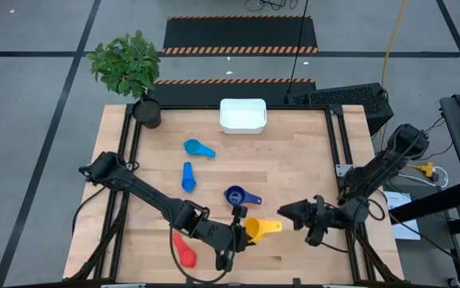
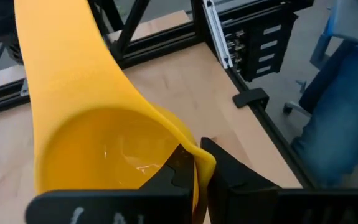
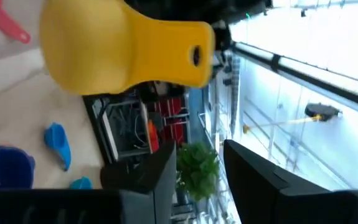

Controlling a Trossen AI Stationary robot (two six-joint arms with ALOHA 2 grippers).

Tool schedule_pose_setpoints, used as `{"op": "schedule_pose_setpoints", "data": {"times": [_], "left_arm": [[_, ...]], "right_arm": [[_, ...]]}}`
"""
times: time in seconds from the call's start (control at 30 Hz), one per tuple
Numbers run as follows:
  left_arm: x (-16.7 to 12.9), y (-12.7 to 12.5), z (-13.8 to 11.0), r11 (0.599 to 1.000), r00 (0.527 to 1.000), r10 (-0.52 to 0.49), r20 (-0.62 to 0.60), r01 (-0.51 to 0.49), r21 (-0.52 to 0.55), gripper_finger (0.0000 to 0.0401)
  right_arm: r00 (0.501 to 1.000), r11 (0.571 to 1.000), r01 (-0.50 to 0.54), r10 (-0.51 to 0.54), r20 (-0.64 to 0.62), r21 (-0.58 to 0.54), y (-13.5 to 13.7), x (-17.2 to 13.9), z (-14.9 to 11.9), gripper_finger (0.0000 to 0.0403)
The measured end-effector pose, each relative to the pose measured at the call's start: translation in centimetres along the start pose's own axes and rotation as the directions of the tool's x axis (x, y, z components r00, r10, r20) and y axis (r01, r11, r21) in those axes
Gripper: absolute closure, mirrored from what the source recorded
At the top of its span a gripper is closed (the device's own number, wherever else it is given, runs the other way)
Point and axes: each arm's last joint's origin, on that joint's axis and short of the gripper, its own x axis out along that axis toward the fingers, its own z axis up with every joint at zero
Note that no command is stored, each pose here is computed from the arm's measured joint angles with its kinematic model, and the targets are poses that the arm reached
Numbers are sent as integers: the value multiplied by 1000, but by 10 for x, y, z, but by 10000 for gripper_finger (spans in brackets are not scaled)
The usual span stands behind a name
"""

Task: Nest measuring cups in basket
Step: Stack the yellow measuring cup on top of the dark blue measuring cup

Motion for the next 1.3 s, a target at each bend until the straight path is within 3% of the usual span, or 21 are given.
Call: {"op": "schedule_pose_setpoints", "data": {"times": [0.2, 0.57, 0.73, 0.93, 1.13, 1.3], "left_arm": [[7, 6, -5, 1000, 1000, -15, -12, 16, 10, 390], [24, 26, -15, 1000, 999, -13, -36, 13, -21, 380], [25, 28, -15, 1000, 999, -20, -39, 20, -17, 391], [25, 28, -16, 1000, 999, -20, -42, 19, -14, 374], [25, 28, -18, 1000, 998, -15, -63, 15, -1, 391], [25, 30, -18, 999, 997, 38, -73, -40, -34, 346]], "right_arm": [[997, 1000, -6, 7, 78, -6, 1, -4, 5, 273], [996, 999, -43, 42, 84, 10, 6, -5, 6, 277], [995, 998, -52, 49, 84, 27, 7, -5, 6, 304], [995, 997, -66, 62, 83, 47, 9, -5, 6, 344], [994, 996, -72, 68, 83, 55, 10, -5, 6, 379], [994, 996, -79, 76, 75, 46, 11, -5, 6, 394]]}}
